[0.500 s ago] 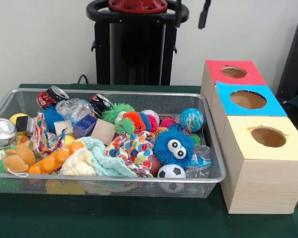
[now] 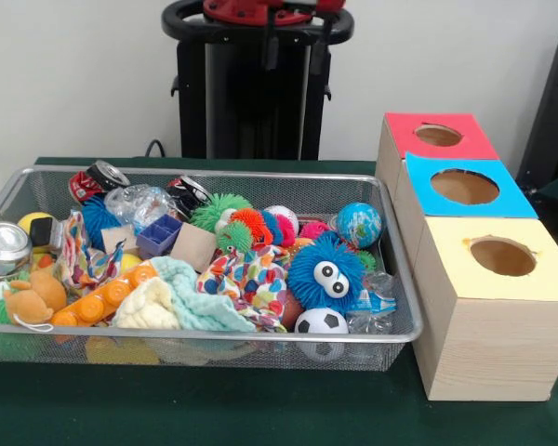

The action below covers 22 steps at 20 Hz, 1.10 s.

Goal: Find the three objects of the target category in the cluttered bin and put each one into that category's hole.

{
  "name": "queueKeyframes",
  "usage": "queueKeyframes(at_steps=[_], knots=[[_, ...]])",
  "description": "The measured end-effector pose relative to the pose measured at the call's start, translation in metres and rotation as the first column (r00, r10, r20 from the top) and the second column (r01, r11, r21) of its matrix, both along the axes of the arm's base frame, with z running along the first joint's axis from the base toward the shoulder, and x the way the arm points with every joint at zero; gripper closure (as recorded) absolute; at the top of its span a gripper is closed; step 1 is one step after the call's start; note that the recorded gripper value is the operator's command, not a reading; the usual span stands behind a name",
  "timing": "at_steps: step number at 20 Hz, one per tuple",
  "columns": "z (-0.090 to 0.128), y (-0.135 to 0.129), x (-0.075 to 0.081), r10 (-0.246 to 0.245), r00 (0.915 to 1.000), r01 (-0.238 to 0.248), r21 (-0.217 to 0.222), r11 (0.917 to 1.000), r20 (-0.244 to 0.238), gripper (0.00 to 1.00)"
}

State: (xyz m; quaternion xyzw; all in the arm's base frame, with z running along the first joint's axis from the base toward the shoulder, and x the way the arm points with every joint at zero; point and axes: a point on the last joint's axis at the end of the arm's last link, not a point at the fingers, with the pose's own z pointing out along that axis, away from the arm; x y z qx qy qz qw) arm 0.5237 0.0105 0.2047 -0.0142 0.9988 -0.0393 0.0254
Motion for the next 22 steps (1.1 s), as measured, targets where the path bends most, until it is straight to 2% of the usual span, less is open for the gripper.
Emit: queueKeyframes(at_steps=[5, 17, 22], knots=[[-0.012, -0.025, 0.014, 0.0, 1.0, 0.0, -0.006, 1.0, 0.004, 0.0], [-0.057, -0.04, 0.017, 0.055, 0.9979, -0.054, 0.009, 0.9985, -0.034, 0.0], [-0.077, -0.048, 0.02, 0.077, 0.9966, -0.077, 0.009, 0.997, -0.029, 0.0]])
